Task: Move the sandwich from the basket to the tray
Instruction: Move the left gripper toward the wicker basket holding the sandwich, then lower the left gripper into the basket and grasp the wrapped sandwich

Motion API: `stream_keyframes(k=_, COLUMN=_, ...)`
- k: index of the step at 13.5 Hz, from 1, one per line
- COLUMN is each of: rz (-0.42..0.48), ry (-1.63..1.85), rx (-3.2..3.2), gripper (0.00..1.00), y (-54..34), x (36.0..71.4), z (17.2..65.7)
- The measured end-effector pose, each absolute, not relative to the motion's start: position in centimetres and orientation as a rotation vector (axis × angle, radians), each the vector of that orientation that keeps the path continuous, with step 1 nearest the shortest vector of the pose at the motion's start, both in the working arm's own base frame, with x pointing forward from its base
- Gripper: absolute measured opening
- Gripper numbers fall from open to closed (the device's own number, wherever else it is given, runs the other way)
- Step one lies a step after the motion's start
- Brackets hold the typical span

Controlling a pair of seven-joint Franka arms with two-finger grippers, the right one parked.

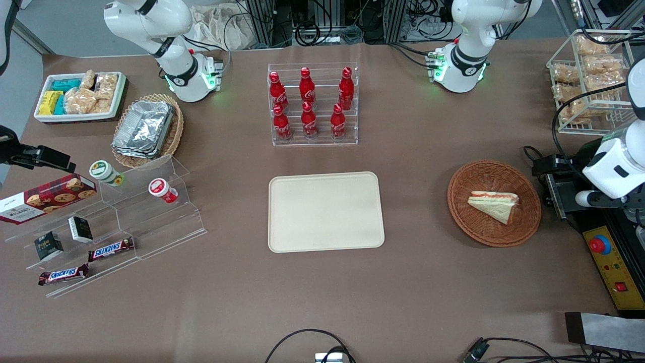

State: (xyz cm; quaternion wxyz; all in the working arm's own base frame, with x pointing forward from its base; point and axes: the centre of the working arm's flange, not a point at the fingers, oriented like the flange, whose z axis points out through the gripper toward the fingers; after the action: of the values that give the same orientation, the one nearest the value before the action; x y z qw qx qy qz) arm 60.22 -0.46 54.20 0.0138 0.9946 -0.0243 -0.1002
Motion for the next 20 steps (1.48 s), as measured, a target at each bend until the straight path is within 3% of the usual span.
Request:
stream_keyframes(k=6, rz=-0.326, ry=-0.042, rx=3.117, gripper=1.00, y=0.0, x=61.0, z=53.4)
stream_keyframes(k=8, rz=-0.337, ry=0.227, rx=3.123, gripper=1.00, y=0.8, x=61.3, z=52.2)
stream_keyframes(k=13, rz=-0.212, ry=0.920, rx=3.028, gripper=1.00, y=1.4, x=62.1, z=43.4)
stream_keyframes(k=20, rz=-0.159, ry=1.130, rx=2.952, gripper=1.00, y=2.6, x=59.0, z=31.9)
